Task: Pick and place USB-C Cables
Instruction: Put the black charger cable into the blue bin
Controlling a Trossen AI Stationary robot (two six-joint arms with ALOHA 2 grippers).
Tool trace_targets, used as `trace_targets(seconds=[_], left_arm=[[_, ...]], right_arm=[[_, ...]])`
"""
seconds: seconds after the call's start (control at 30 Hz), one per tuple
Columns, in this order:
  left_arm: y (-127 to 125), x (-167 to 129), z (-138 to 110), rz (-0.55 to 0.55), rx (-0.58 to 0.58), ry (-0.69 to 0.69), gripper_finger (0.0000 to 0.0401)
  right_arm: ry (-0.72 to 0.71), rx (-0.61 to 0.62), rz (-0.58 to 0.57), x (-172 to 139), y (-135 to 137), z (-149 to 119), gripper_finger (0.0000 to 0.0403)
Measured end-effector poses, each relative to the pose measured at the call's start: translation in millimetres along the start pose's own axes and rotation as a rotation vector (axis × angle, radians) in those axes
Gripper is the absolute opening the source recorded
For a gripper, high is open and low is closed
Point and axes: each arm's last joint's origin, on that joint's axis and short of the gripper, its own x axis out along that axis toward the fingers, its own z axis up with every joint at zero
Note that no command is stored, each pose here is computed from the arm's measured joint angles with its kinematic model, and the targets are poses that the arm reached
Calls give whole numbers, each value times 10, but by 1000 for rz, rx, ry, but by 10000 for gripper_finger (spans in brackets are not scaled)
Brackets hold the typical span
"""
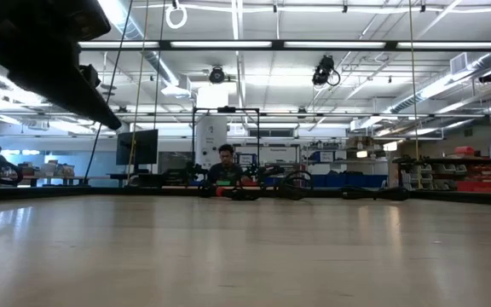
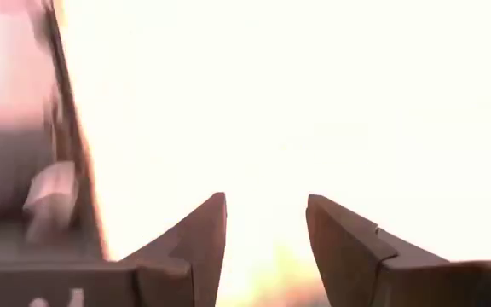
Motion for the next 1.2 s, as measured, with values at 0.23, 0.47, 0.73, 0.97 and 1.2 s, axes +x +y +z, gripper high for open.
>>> trace_targets(seconds=[0.23,0.47,0.73,0.97,1.2], left_arm=[[218,115,148,231,-135,-131,123],[927,431,537,242,-68,22,128],[1652,928,1073,228,170,200,193],[1880,1708,1326,143,439,401,245],[2021,2243,1404,142,488,447,229]], right_arm=[[-377,-105,-6,732,214,-25,167],[-524,-64,188,1746,367,-237,167],[-641,59,364,2207,553,-499,167],[-644,67,424,2120,661,-656,167],[-690,80,385,1936,775,-856,167]])
